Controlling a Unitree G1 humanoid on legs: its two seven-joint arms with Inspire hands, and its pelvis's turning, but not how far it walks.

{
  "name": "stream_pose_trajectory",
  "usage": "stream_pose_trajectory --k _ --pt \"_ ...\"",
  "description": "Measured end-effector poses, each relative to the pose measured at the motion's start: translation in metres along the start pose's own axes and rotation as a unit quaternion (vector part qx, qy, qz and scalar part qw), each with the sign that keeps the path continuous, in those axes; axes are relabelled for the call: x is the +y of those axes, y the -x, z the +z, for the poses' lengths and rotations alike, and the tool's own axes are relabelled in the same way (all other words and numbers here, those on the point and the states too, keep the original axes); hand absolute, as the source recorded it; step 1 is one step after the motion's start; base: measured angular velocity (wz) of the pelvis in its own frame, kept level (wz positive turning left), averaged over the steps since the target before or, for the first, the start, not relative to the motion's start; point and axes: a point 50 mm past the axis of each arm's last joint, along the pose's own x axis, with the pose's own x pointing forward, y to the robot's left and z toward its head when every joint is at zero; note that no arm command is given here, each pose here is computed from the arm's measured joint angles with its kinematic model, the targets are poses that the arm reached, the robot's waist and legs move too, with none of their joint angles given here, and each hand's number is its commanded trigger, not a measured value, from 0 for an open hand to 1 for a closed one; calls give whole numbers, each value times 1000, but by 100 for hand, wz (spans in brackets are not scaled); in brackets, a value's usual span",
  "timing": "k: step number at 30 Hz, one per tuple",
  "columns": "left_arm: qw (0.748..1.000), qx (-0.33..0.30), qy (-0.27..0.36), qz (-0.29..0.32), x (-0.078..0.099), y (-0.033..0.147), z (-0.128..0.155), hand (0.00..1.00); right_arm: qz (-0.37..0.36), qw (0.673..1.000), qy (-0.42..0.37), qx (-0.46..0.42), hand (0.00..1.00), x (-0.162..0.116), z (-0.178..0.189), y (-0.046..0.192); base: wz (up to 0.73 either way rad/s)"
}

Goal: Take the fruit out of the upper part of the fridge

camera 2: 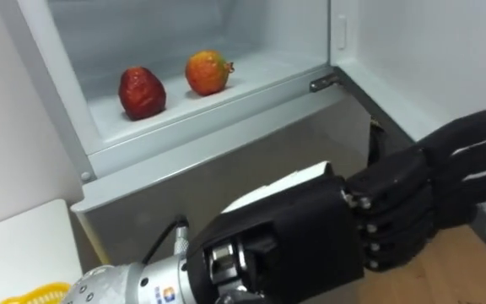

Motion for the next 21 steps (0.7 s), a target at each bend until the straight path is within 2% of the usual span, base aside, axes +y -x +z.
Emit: stream_pose_trajectory --k 4,9,16,19,21 --pt "1000 1 -3 -1 0 -1 0 0 0 1000 -1 1 0 0 0 0 -9" --pt "999 12 -42 -4 1 -8 2 0 1 1000 -2 11 0 0 -4 0 -1" --pt "998 20 -62 6 1 -9 1 0 1 1000 -3 18 0 0 -7 0 -1" --pt "995 31 -90 29 5 -6 3 0 0 1000 -12 22 0 0 -9 0 -3" --pt "990 28 -133 44 8 0 15 0 -1 1000 -20 23 0 1 -10 0 3"
